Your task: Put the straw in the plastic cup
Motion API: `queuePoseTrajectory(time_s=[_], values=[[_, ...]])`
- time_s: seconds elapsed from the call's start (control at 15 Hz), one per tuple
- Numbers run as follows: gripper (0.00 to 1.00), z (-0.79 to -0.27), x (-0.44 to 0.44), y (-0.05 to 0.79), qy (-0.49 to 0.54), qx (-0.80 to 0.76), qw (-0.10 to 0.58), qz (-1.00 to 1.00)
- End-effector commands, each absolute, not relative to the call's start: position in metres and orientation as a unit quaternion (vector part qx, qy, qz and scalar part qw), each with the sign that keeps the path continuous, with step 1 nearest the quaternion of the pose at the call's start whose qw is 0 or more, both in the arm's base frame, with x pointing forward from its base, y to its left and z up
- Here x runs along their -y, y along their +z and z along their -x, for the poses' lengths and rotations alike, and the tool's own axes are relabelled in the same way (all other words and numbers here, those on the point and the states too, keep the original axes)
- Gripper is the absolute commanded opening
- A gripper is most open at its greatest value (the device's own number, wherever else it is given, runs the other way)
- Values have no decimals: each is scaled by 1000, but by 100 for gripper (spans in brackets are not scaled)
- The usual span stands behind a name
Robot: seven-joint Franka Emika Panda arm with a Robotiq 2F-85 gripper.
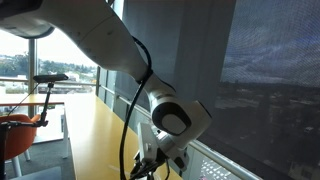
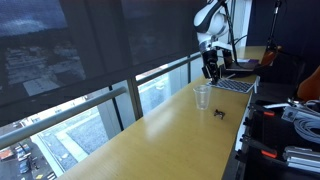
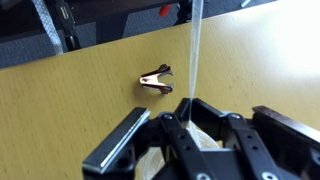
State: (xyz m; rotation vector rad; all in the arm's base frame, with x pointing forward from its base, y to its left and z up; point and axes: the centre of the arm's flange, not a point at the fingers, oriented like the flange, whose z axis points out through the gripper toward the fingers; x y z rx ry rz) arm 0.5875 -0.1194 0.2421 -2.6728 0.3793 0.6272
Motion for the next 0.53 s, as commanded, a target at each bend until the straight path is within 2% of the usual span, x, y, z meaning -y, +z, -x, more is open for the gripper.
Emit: queuePoseTrajectory(time_s=[0.0,0.47], values=[[3,-587,106,249,236,-145,205,939],[3,-581,97,258,236,-152,197,939]])
